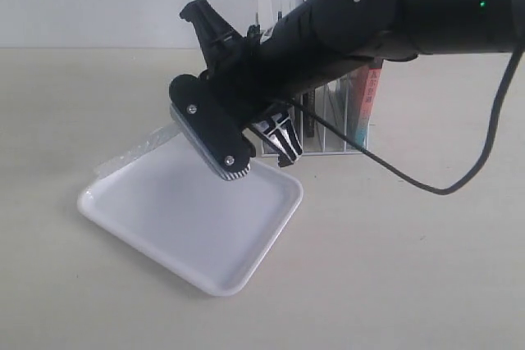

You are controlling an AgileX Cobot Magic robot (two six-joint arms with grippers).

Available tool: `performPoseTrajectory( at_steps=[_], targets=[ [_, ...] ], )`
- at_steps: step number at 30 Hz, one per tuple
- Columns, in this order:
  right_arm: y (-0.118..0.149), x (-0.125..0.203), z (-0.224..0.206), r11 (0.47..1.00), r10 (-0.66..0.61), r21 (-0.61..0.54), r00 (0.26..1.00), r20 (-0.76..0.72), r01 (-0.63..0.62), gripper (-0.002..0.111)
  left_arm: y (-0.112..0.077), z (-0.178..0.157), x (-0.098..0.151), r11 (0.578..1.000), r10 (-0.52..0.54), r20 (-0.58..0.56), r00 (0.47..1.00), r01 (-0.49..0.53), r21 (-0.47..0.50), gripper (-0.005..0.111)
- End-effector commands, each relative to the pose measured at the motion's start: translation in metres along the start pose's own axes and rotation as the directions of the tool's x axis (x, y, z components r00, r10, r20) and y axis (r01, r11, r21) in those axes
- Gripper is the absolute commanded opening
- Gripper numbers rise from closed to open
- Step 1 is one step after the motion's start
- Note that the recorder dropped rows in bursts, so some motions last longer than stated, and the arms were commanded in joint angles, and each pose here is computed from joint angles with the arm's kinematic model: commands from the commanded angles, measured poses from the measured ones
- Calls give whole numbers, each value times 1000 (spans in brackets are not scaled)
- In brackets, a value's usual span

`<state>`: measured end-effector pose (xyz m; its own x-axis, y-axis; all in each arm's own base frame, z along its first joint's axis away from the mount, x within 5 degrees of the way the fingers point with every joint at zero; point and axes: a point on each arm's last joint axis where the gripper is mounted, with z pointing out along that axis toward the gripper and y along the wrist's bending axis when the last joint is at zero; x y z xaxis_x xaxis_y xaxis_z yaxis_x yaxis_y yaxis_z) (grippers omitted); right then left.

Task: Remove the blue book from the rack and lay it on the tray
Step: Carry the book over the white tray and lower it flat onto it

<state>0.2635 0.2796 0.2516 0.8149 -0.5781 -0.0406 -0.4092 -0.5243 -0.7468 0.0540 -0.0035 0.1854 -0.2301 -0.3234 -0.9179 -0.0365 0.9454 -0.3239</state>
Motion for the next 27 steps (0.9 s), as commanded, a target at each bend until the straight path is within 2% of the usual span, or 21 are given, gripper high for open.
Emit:
performPoseTrajectory(
  at_steps=[1, 6, 13, 15, 16, 18, 20, 22, 24, 27],
  targets=[
    [-7, -6, -11, 994, 105, 28, 993, 52, -106, 0, 0, 0, 0, 1000, 0, 6, 1000, 0, 6, 6],
    [-4, -9, -13, 995, 104, -17, 991, 82, -103, 0, 0, 0, 0, 1000, 0, 6, 1000, 0, 6, 6],
    [-7, -6, -13, 992, 122, 26, 991, 56, -123, 0, 0, 0, 0, 1000, 0, 6, 1000, 0, 6, 6],
    [-7, -7, -13, 983, 183, 22, 981, 62, -185, 0, 0, 0, 0, 1000, 0, 6, 1000, 0, 6, 6],
    [-7, -7, -13, 967, 252, 16, 966, 64, -254, 2, 0, 0, 0, 1000, 0, 6, 1000, 0, 6, 6],
    [-7, -7, -13, 918, 396, 8, 916, 66, -397, 7, 0, 0, 0, 1000, 0, 6, 1000, 0, 6, 6],
    [-7, -7, -13, 882, 470, 1, 880, 65, -471, 17, 0, 0, 0, 1000, 0, 6, 1000, 0, 6, 6],
    [-7, -7, -13, 881, 472, 0, 879, 65, -473, 30, 0, 0, 0, 1000, 0, 6, 1000, 0, 6, 6],
    [-8, -6, -13, 883, 468, 17, 881, 62, -470, 37, 0, 0, 0, 1000, 0, 6, 1000, 0, 6, 6],
    [-10, -4, -13, 882, 467, 41, 883, 57, -469, 38, 0, 0, 0, 1000, 0, 6, 1000, 0, 6, 6]
  ],
)
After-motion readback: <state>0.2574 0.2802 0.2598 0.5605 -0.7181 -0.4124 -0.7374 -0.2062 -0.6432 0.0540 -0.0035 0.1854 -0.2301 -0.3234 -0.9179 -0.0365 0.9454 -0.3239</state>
